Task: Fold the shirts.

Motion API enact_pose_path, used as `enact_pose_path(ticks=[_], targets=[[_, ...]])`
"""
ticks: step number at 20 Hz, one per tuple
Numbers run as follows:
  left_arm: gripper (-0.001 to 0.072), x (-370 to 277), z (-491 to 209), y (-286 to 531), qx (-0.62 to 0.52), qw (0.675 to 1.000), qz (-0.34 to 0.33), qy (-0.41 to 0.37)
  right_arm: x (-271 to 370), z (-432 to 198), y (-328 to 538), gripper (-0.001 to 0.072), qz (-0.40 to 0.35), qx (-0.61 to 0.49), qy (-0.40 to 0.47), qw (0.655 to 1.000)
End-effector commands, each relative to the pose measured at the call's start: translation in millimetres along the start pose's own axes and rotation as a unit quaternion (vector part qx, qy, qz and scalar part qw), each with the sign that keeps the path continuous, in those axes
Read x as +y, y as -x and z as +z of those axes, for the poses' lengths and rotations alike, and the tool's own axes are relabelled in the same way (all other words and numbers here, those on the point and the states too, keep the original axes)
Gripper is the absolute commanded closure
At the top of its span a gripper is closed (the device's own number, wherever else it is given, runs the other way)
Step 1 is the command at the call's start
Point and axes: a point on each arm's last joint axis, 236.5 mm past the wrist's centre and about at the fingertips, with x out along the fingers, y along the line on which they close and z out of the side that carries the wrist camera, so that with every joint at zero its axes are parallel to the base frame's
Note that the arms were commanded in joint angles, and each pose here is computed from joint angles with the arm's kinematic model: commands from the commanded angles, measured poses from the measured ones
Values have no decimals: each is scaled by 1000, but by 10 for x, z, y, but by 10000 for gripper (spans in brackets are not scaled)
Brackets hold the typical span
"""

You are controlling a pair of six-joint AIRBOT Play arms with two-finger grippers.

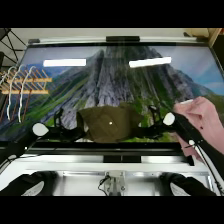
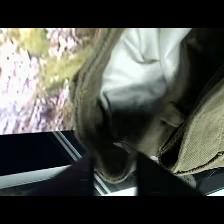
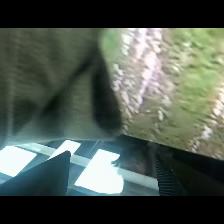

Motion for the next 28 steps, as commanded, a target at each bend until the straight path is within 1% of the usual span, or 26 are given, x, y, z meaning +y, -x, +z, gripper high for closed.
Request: enact_pose_path(ticks=[1,2,3,4,5,6,7,8,9,11,12,14,16,18,21,23,25,26,27,28], targets=[[541,-7,-88,-76,16,1000,4,0,65,114,-121,112,1,-21,7,1000],[560,-5,-83,-73,15,1000,4,1,65,186,-116,163,1,-36,6,999],[625,-3,-79,-72,15,1000,4,1,73,253,-110,163,2,-50,4,999],[638,-3,-79,-72,15,1000,4,1,101,317,-103,163,9,-64,-2,998],[639,-4,-79,-71,15,1000,4,1,136,357,-96,267,16,-72,-8,997],[639,-6,-78,-70,15,1000,4,0,175,369,-93,421,25,-75,-9,997],[640,-17,-77,-67,15,1000,2,2,226,360,-88,558,35,-73,-5,997],[640,-61,-86,-59,18,1000,-5,4,291,340,-72,636,48,-69,1,996],[640,-160,-92,-28,23,999,-19,-10,365,335,-15,636,58,-70,19,996],[641,-494,-51,169,21,995,-57,-77,546,435,297,636,73,-97,64,991],[641,-707,0,343,11,991,-75,-111,648,538,552,636,80,-126,81,985],[641,-1253,207,903,-48,976,-119,-178,910,802,1319,636,94,-220,115,964],[642,-1864,459,1760,-153,945,-166,-237,1174,978,2337,637,101,-344,150,921],[642,-2397,577,2816,-271,898,-204,-281,1418,923,3406,637,98,-462,182,862],[641,-2909,402,4270,-428,808,-234,-331,1747,519,4813,637,94,-620,215,748],[642,-3066,190,4843,-491,760,-244,-349,1885,211,5410,637,100,-688,221,684],[641,-3127,10,5047,-510,740,-250,-361,1973,-11,5707,636,108,-716,225,651],[642,-3125,-62,5079,-513,735,-251,-364,2002,-78,5779,636,110,-722,228,644],[642,-3121,-127,5100,-515,732,-251,-368,2025,-134,5810,636,110,-723,232,641],[642,-3088,-164,5103,-518,732,-241,-372,2040,-158,5781,636,109,-717,237,647]])
